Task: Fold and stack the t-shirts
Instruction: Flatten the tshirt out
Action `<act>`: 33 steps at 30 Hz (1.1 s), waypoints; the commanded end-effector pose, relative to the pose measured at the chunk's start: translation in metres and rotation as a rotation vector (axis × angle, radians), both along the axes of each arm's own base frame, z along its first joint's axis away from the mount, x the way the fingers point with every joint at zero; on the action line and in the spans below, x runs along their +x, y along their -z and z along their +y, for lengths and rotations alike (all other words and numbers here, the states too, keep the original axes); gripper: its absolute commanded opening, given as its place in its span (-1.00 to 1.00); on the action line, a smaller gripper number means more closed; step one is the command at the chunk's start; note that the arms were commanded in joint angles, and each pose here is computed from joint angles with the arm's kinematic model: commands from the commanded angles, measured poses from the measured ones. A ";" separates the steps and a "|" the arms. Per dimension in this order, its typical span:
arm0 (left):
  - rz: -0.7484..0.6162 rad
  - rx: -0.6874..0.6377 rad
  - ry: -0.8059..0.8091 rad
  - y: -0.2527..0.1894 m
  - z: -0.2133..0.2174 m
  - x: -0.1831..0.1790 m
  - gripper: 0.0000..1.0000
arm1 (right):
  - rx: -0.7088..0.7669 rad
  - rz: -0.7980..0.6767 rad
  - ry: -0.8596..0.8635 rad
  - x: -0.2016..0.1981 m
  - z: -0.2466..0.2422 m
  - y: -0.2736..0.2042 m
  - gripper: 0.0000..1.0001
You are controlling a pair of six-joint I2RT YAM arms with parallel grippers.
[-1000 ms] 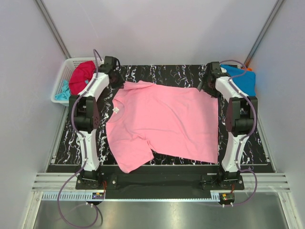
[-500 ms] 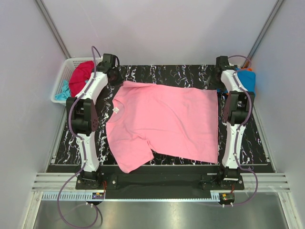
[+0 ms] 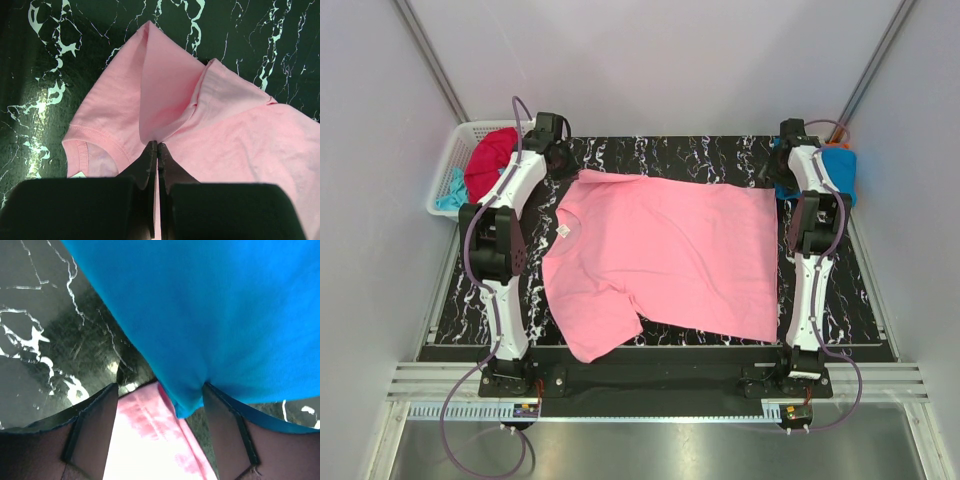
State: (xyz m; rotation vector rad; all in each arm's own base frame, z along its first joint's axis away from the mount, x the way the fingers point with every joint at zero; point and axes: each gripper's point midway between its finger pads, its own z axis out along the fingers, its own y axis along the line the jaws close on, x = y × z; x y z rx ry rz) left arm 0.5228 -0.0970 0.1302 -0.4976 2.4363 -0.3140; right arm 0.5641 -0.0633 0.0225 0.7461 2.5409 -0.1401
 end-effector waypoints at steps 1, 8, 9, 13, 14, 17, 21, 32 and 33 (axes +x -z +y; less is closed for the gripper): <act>-0.051 0.013 0.004 -0.018 0.002 0.006 -1.00 | 0.048 -0.004 0.012 -0.017 0.013 -0.022 0.49; -0.032 0.011 -0.001 -0.011 0.002 0.001 -1.00 | 0.066 -0.024 0.005 -0.022 0.017 -0.023 0.41; -0.031 0.011 -0.002 -0.010 0.002 0.001 -1.00 | 0.068 -0.027 0.003 -0.021 0.017 -0.023 0.40; -0.037 0.010 -0.002 -0.013 0.002 0.000 -1.00 | 0.069 -0.036 -0.003 -0.019 0.018 -0.024 0.35; -0.035 0.010 -0.002 -0.013 0.002 0.000 -1.00 | 0.073 -0.045 -0.010 -0.017 0.019 -0.026 0.33; -0.040 0.021 -0.012 -0.015 0.005 0.000 -1.00 | 0.075 -0.063 -0.020 -0.010 0.019 -0.030 0.30; -0.048 0.033 -0.018 -0.018 0.008 0.000 -1.00 | 0.070 -0.095 -0.038 0.000 0.019 -0.038 0.22; -0.063 0.045 -0.019 -0.024 0.010 0.001 -1.00 | 0.102 -0.132 -0.060 0.010 0.025 -0.049 -0.20; -0.063 0.046 -0.019 -0.024 0.010 0.001 -1.00 | 0.107 -0.133 -0.071 0.011 0.027 -0.049 -0.16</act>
